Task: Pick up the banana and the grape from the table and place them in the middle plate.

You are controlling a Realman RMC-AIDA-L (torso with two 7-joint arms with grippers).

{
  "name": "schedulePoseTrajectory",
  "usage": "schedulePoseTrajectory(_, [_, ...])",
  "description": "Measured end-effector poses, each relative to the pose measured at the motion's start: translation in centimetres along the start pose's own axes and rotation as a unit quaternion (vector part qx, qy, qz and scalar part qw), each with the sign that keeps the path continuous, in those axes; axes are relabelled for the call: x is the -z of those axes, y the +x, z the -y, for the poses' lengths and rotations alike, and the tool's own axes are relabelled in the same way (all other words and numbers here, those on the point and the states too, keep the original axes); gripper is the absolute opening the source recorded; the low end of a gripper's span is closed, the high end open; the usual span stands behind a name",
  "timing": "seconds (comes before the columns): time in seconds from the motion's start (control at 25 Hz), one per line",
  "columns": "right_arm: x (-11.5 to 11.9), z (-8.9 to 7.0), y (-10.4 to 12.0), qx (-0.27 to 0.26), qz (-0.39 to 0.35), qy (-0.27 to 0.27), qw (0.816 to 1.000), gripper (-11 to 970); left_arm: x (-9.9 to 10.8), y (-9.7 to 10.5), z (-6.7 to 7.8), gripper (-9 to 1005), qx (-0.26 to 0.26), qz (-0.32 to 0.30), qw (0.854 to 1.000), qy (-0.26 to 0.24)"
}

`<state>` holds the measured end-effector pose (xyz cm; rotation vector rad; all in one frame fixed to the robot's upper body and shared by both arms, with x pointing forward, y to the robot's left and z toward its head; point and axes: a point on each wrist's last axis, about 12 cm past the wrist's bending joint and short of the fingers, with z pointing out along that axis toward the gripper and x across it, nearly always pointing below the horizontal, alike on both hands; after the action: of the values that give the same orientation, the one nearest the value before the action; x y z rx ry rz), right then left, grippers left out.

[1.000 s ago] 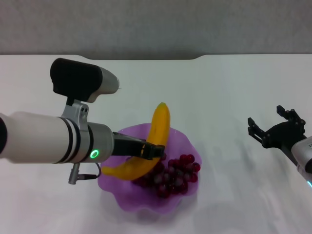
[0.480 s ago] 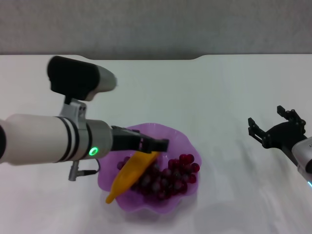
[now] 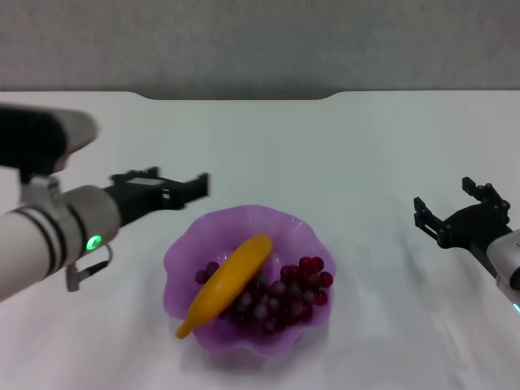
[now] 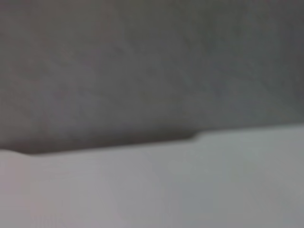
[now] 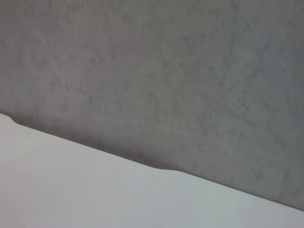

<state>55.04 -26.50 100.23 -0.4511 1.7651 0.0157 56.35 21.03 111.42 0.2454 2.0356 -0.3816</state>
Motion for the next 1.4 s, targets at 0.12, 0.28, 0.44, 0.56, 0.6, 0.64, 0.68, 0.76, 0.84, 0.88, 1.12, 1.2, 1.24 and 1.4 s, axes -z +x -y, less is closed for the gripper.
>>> schedulePoseTrajectory(0.12, [0.1,0.0,0.1,0.0,-0.001,0.0,1.0,868,0.1,0.8,-0.9,878,0.004,0.033,0.999,-0.026])
schedulePoseTrajectory(0.28, [0.1,0.0,0.1,0.0,0.0,0.001,1.0,868,0.4,3.1,-2.7,879,0.006,0.094,0.992,-0.08])
schedulePoseTrajectory(0.44, [0.1,0.1,0.1,0.0,0.0,0.001,1.0,868,1.0,5.7,-3.8,880,-0.012,0.153,0.981,-0.121])
schedulePoseTrajectory(0.56, [0.1,0.1,0.1,0.0,0.001,0.001,1.0,868,1.7,7.4,-4.2,881,-0.024,0.195,0.971,-0.139])
schedulePoseTrajectory(0.6, [0.1,0.0,0.0,0.0,0.003,0.001,1.0,868,1.9,7.8,-4.4,881,-0.023,0.208,0.967,-0.142])
schedulePoseTrajectory(0.64, [0.1,0.0,0.0,0.0,0.005,0.001,1.0,868,2.3,8.2,-4.5,881,-0.017,0.223,0.964,-0.144])
schedulePoseTrajectory(0.68, [0.2,0.0,0.0,0.0,0.007,0.001,1.0,868,2.5,8.7,-4.8,881,-0.01,0.233,0.962,-0.144])
schedulePoseTrajectory(0.76, [0.2,0.0,-0.1,-0.002,0.011,0.003,1.0,868,2.8,9.5,-5.7,882,0.006,0.246,0.958,-0.146])
schedulePoseTrajectory(0.84, [0.2,0.0,-0.3,-0.006,0.018,0.006,1.0,868,3.0,10.2,-6.7,882,0.021,0.248,0.957,-0.149])
schedulePoseTrajectory(0.88, [0.2,0.0,-0.4,-0.009,0.02,0.007,1.0,868,3.1,10.6,-7.3,882,0.03,0.246,0.957,-0.151])
schedulePoseTrajectory(1.12, [0.5,0.6,-0.3,-0.019,0.03,0.022,0.999,868,3.4,11.5,-9.2,880,0.056,0.241,0.956,-0.157])
schedulePoseTrajectory(1.2, [0.5,0.7,-0.4,-0.024,0.032,0.026,0.999,868,3.4,11.6,-9.5,879,0.054,0.236,0.957,-0.161])
schedulePoseTrajectory(1.24, [0.5,0.7,-0.4,-0.025,0.033,0.027,0.999,868,3.4,11.7,-9.7,879,0.053,0.232,0.957,-0.164])
schedulePoseTrajectory(1.4, [0.6,0.8,-0.6,-0.033,0.042,0.032,0.998,868,3.3,12.0,-10.4,878,0.057,0.221,0.957,-0.178])
